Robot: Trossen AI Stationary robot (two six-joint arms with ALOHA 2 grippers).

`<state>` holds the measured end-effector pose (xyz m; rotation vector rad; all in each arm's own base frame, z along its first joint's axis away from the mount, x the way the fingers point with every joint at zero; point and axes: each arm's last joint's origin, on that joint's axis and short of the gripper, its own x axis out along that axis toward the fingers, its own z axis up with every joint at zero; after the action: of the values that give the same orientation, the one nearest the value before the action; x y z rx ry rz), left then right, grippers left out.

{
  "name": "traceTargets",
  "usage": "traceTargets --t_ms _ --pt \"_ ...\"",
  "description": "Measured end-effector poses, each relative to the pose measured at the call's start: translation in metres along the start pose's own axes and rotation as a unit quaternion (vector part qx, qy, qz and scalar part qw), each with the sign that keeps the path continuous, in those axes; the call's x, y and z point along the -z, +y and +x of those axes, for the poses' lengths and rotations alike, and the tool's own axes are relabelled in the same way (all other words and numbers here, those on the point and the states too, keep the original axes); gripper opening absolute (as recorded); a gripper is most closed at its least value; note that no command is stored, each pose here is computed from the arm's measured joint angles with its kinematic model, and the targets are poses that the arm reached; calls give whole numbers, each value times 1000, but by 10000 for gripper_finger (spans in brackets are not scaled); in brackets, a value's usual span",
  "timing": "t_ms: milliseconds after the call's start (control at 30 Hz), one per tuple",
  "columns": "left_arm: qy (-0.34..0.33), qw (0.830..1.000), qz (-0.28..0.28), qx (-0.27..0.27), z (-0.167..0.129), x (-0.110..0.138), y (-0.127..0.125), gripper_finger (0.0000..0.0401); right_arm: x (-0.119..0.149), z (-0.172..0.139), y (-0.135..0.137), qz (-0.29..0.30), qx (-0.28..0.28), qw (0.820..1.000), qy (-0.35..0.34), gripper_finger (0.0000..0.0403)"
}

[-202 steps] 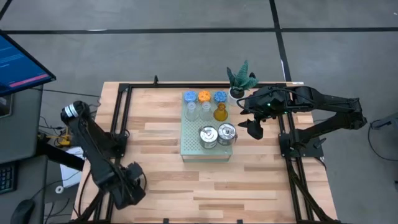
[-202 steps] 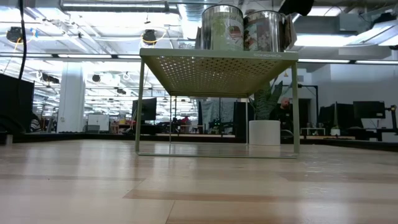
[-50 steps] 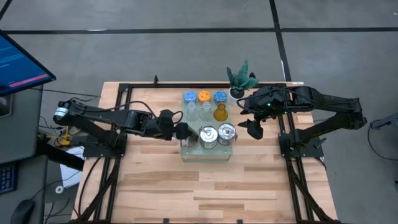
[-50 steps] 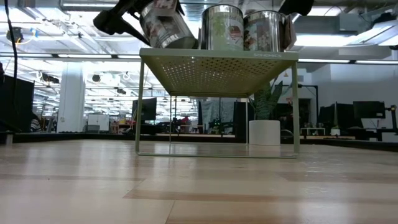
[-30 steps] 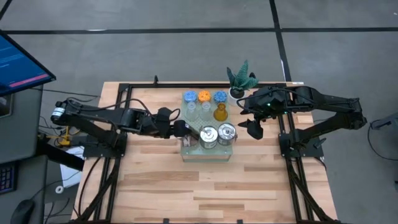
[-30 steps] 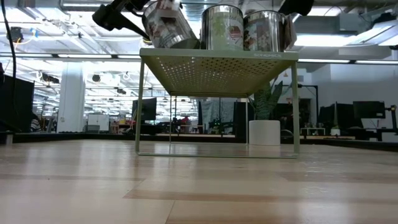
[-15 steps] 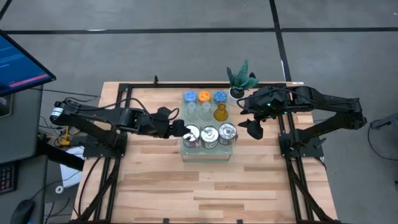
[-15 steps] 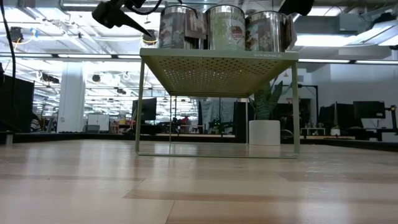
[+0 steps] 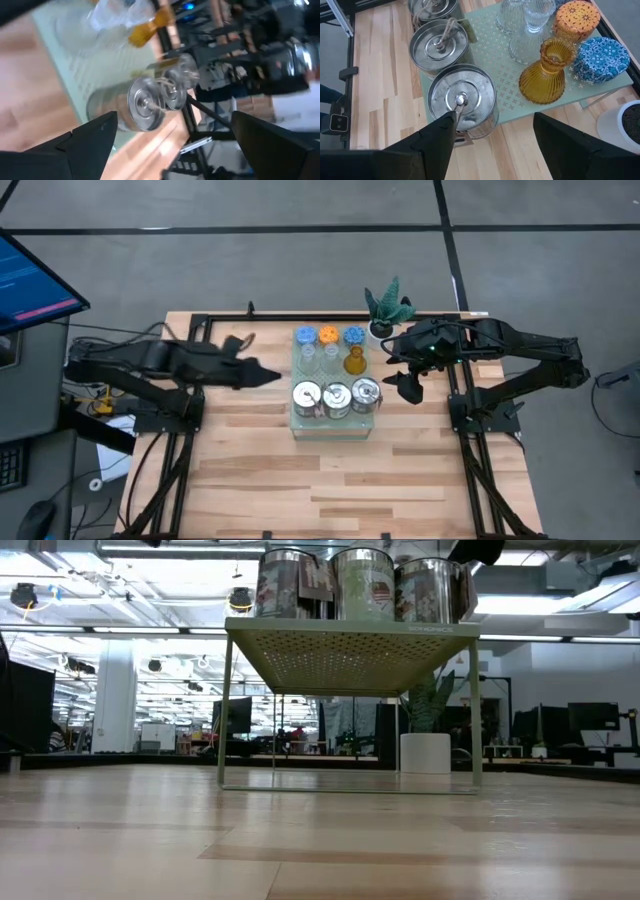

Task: Stock candles and holders on shelf
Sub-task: Return to Home Position

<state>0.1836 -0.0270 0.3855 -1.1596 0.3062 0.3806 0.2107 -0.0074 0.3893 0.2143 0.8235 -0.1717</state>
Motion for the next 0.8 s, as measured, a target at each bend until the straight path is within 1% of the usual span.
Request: traceTargets --t_ms 100,167,233,300,433,500,600,800 --pt "-12 997 71 23 -17 -6 1 383 0 0 0 0 0 1000 0 256" --pt "-15 997 69 39 -27 -9 2 379 0 0 0 0 0 1000 0 256" --pt "-13 997 54 62 -37 -11 2 376 0 0 0 0 0 1000 0 256" --pt "-5 995 54 86 -46 -14 2 375 0 0 0 0 0 1000 0 256" --pt "-2 987 98 129 -67 -18 5 376 0 0 0 0 0 1000 0 256" --pt "4 983 103 150 -77 -20 7 376 0 0 0 0 0 1000 0 256" --pt "-2 981 97 165 -87 -22 9 375 0 0 0 0 0 1000 0 256" --pt "-23 979 106 173 -95 -25 11 376 0 0 0 0 0 1000 0 256"
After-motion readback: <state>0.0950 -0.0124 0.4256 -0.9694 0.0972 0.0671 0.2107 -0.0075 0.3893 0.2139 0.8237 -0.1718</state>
